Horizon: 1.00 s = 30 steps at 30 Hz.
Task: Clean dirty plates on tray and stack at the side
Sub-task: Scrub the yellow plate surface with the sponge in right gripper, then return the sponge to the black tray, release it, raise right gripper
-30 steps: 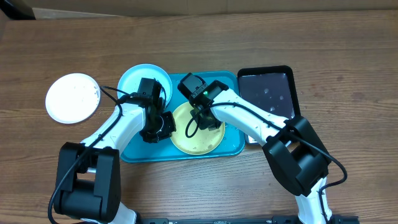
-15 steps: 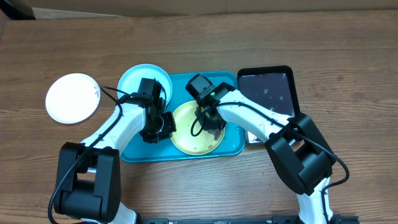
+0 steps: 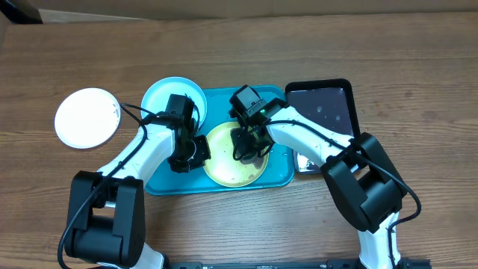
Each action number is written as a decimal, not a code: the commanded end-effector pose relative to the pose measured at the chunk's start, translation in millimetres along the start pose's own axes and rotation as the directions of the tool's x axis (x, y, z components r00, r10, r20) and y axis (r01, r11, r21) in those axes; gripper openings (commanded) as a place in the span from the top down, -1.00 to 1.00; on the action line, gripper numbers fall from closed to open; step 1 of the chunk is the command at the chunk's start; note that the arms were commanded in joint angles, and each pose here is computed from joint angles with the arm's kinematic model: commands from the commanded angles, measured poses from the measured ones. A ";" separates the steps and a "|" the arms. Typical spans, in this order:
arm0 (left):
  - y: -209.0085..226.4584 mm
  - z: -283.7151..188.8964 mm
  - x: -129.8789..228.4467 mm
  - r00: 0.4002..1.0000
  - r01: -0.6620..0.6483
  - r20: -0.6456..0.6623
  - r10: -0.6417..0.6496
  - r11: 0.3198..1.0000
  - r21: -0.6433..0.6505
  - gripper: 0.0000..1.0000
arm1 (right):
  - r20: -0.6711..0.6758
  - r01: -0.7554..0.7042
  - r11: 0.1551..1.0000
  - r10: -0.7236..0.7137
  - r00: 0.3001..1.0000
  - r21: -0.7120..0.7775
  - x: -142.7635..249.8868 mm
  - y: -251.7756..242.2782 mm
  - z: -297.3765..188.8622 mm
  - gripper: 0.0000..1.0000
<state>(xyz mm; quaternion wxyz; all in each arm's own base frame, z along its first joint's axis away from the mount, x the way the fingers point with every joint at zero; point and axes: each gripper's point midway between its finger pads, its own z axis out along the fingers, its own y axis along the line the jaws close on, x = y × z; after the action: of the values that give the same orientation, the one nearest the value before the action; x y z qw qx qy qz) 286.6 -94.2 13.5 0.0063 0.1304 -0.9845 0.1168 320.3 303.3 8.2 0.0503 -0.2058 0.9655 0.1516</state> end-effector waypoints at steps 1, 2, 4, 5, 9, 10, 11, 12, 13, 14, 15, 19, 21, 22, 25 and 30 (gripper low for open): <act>-1.4 3.6 1.8 1.000 -0.018 -0.010 0.018 1.000 -0.001 0.92 | -0.154 -0.029 0.976 -0.005 0.988 -0.216 39.8 35.0 23.8 0.93; -1.4 3.6 1.8 1.000 -0.018 -0.010 0.018 1.000 -0.001 0.92 | -0.156 -0.026 0.966 -0.015 0.988 -0.258 39.8 42.4 21.7 0.93; -1.4 3.6 1.7 1.000 -0.018 -0.009 0.018 1.000 -0.001 0.92 | -0.154 -0.001 0.933 -0.058 0.986 -0.359 39.8 59.4 15.5 0.93; -1.4 3.6 1.8 1.000 -0.018 -0.010 0.018 1.000 -0.001 0.92 | -0.150 0.012 0.920 -0.077 0.986 -0.393 39.8 64.7 13.2 0.93; -1.3 3.6 2.0 1.000 -0.017 -0.010 0.017 1.000 -0.001 0.92 | -0.107 0.084 0.900 -0.142 0.984 -0.427 30.0 72.5 0.9 0.93; -1.2 3.6 1.9 1.000 -0.017 -0.010 0.017 1.000 -0.001 0.92 | -0.093 0.099 0.898 -0.153 0.984 -0.429 25.4 73.5 -4.9 0.93; -1.3 3.6 2.0 1.000 -0.017 -0.010 0.017 1.000 -0.001 0.92 | -0.079 0.107 0.896 -0.155 0.985 -0.430 19.1 74.8 -13.3 0.93; -1.3 3.6 2.0 1.000 -0.017 -0.011 0.017 1.000 -0.001 0.92 | -0.057 0.124 0.893 -0.165 0.985 -0.432 11.8 76.2 -23.4 0.93; -1.2 3.6 2.1 1.000 -0.017 -0.011 0.017 1.000 -0.001 0.92 | -0.035 0.141 0.891 -0.173 0.984 -0.432 4.5 77.2 -34.7 0.93; -1.2 3.6 2.1 1.000 -0.017 -0.011 0.017 1.000 -0.002 0.92 | -0.006 0.159 0.888 -0.180 0.984 -0.432 -4.8 77.2 -49.6 0.93; -1.2 3.6 2.1 1.000 -0.017 -0.011 0.017 1.000 -0.001 0.92 | 0.019 0.166 0.892 -0.174 0.985 -0.421 -13.8 74.9 -63.5 0.93; -1.3 3.6 2.0 1.000 -0.017 -0.011 0.017 1.000 -0.001 0.92 | 0.091 0.144 0.934 -0.121 0.989 -0.328 -39.4 46.9 -107.3 0.93; -1.1 3.6 2.3 1.000 -0.017 -0.012 0.017 1.000 -0.002 0.92 | 0.104 0.087 0.964 -0.062 0.993 -0.252 -43.8 15.2 -129.7 0.93; -1.1 3.6 2.3 1.000 -0.017 -0.012 0.017 1.000 -0.002 0.92 | 0.101 0.058 0.974 -0.036 0.994 -0.221 -42.7 0.8 -135.7 0.93; -1.3 3.6 1.9 1.000 -0.017 -0.010 0.017 1.000 -0.001 0.91 | 0.068 -0.056 0.994 0.063 0.996 -0.096 -33.7 -53.2 -145.3 0.93; -1.9 3.6 0.7 1.000 -0.018 -0.005 0.018 1.000 0.001 0.68 | 0.027 -0.215 0.975 0.214 0.976 0.046 -13.3 -127.9 -152.8 0.93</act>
<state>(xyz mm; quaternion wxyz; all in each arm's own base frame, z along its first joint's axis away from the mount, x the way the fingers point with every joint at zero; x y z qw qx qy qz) 287.4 -94.4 13.5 0.0043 0.1289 -0.9847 0.1171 365.5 194.2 123.1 0.0305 -0.1291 0.9714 0.1969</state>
